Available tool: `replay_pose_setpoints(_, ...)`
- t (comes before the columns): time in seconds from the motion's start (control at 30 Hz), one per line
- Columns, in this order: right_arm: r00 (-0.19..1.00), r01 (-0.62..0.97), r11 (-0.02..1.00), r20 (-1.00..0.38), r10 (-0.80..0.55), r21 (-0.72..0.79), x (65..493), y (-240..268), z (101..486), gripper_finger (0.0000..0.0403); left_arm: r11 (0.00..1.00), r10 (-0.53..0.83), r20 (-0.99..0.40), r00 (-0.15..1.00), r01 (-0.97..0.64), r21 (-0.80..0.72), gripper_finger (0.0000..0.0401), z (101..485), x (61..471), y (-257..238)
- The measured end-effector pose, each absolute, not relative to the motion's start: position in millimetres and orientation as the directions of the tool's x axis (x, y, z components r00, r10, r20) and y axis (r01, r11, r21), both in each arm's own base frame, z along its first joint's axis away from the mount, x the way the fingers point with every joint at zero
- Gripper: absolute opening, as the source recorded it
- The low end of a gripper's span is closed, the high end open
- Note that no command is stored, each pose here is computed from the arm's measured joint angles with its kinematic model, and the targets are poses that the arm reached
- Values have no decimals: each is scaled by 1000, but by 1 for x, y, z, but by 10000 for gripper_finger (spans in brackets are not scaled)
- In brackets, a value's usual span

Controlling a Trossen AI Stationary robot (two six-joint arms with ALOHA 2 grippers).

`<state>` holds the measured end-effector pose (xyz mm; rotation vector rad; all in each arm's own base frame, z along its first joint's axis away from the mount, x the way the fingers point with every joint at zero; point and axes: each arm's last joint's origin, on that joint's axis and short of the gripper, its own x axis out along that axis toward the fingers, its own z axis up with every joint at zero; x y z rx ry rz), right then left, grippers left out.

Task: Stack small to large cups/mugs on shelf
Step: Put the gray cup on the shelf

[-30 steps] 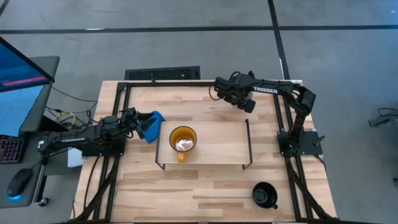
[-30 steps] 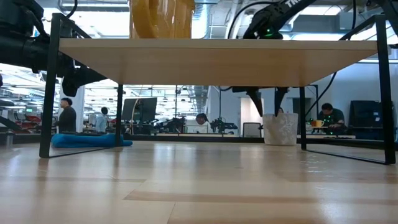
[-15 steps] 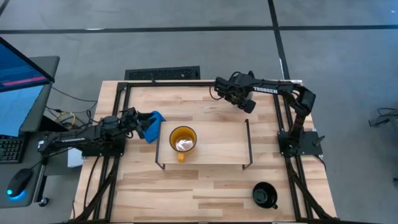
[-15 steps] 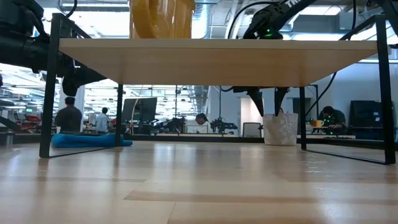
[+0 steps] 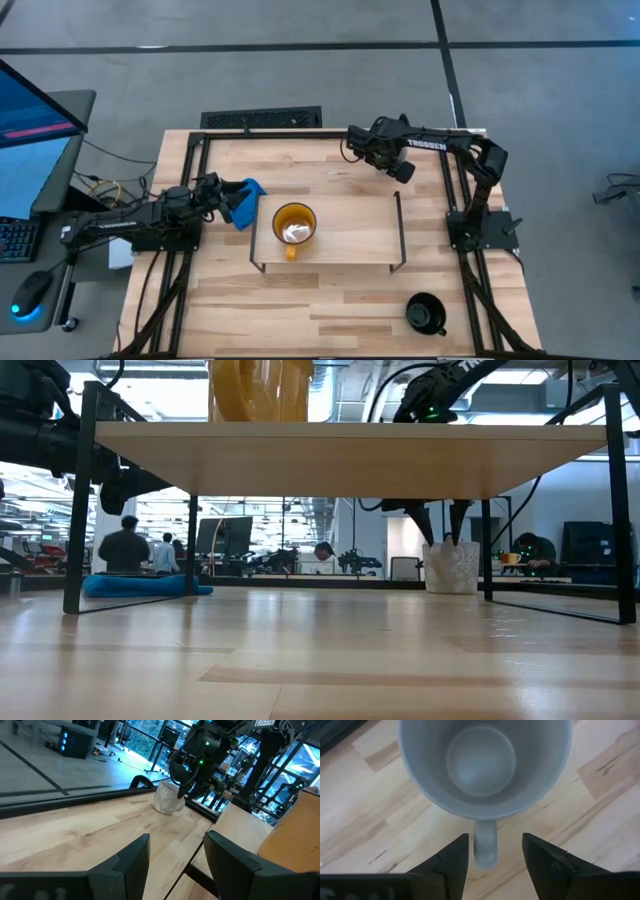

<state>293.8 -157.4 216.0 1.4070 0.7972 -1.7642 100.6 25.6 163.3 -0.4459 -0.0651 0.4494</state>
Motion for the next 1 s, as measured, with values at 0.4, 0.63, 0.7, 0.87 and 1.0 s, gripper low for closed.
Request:
replay_pose_setpoints(0.4,-37,834,-548,-982,-187,73,299,-159,195,208,806,434,-36,900,-406,-431,179,163,101,26)
replay_pose_setpoints(0.63,-68,855,-517,-981,-182,37,295,-157,193,208,807,432,-36,901,-404,-431,179,163,101,26)
replay_pose_setpoints(0.7,-68,855,-516,-981,-184,37,295,-158,193,208,807,432,-36,901,-404,-431,179,163,101,26)
replay_pose_setpoints(0.87,-73,870,-492,-978,-194,32,295,-158,193,208,807,432,-36,901,-404,-431,179,163,101,26)
replay_pose_setpoints(1.0,-65,910,-415,-979,-196,22,295,-161,193,207,807,431,-36,901,-403,-431,179,163,101,25)
